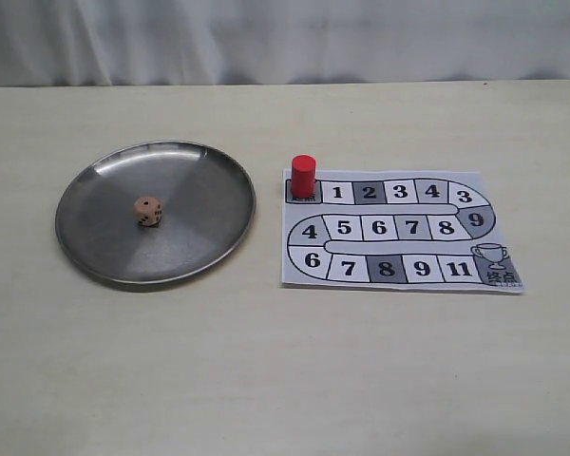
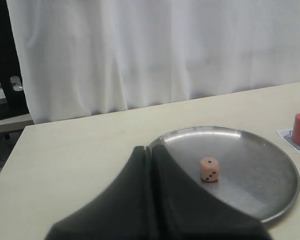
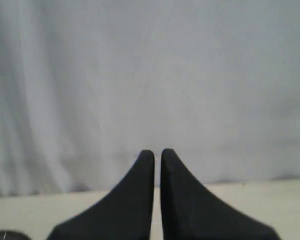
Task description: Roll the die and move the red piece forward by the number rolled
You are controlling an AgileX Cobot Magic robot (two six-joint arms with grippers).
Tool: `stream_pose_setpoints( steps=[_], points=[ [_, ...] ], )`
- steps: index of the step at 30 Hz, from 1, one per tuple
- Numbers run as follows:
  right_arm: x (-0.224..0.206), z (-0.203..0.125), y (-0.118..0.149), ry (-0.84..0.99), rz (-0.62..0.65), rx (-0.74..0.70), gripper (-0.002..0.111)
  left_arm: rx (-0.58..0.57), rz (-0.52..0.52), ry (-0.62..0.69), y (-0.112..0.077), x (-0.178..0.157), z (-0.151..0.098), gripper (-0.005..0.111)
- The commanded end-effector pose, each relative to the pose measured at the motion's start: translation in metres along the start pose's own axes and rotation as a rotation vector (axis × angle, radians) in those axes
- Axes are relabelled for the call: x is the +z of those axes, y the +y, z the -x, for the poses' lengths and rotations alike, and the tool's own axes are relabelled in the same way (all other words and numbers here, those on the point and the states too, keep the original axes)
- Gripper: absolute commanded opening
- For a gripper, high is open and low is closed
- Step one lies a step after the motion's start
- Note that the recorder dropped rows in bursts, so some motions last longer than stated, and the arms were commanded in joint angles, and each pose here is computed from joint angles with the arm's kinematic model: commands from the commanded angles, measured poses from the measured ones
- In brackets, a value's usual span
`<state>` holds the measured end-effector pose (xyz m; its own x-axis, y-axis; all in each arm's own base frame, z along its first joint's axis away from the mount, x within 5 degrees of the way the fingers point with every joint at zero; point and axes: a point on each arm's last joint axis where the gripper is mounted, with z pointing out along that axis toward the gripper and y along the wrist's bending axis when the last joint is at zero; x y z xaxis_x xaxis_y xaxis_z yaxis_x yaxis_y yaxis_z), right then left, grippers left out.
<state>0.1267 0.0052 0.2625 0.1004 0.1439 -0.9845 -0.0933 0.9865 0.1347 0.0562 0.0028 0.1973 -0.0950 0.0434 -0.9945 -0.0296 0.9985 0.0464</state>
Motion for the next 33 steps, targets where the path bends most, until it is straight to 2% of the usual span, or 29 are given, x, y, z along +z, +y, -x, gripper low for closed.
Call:
stream_pose_setpoints(
  steps=[1, 6, 8, 10, 13, 15, 21, 24, 26, 29, 31, 33],
  points=[
    [0.051, -0.025, -0.001, 0.261, 0.071, 0.036, 0.004, 0.0, -0.009, -0.01, -0.001, 0.0, 0.0, 0.0],
    [0.116, -0.054, 0.008, 0.506, 0.255, 0.1, 0.004, 0.0, -0.009, -0.01, -0.001, 0.0, 0.0, 0.0],
    [0.143, -0.066, 0.019, 0.631, 0.285, 0.056, 0.004, 0.0, -0.009, -0.01, -0.001, 0.0, 0.0, 0.0],
    [0.166, -0.075, 0.03, 0.723, 0.223, -0.052, 0.004, 0.0, -0.009, -0.01, -0.001, 0.0, 0.0, 0.0],
    [0.196, -0.085, 0.051, 0.814, 0.062, -0.238, 0.004, 0.0, -0.009, -0.01, -0.001, 0.0, 0.0, 0.0],
    [0.211, -0.088, 0.078, 0.818, 0.065, -0.332, 0.004, 0.0, -0.009, -0.01, -0.001, 0.0, 0.0, 0.0],
    [0.239, -0.103, 0.164, 0.846, 0.262, -0.352, 0.004, 0.0, -0.009, -0.01, -0.001, 0.0, 0.0, 0.0],
    [0.249, -0.122, 0.196, 1.018, 0.334, -0.385, 0.004, 0.0, -0.009, -0.01, -0.001, 0.0, 0.0, 0.0],
    [0.254, -0.132, 0.218, 1.149, 0.482, -0.386, 0.004, 0.0, -0.009, -0.01, -0.001, 0.0, 0.0, 0.0],
    [0.264, -0.144, 0.246, 1.228, 0.68, -0.3, 0.005, 0.0, -0.009, -0.01, -0.001, 0.0, 0.0, 0.0],
    [0.274, -0.147, 0.258, 1.218, 0.695, -0.268, 0.006, 0.0, -0.009, -0.01, -0.001, 0.0, 0.0, 0.0],
    [0.28, -0.155, 0.27, 1.201, 0.683, -0.269, 0.016, 0.0, -0.009, -0.01, -0.001, 0.0, 0.0, 0.0]
  ],
)
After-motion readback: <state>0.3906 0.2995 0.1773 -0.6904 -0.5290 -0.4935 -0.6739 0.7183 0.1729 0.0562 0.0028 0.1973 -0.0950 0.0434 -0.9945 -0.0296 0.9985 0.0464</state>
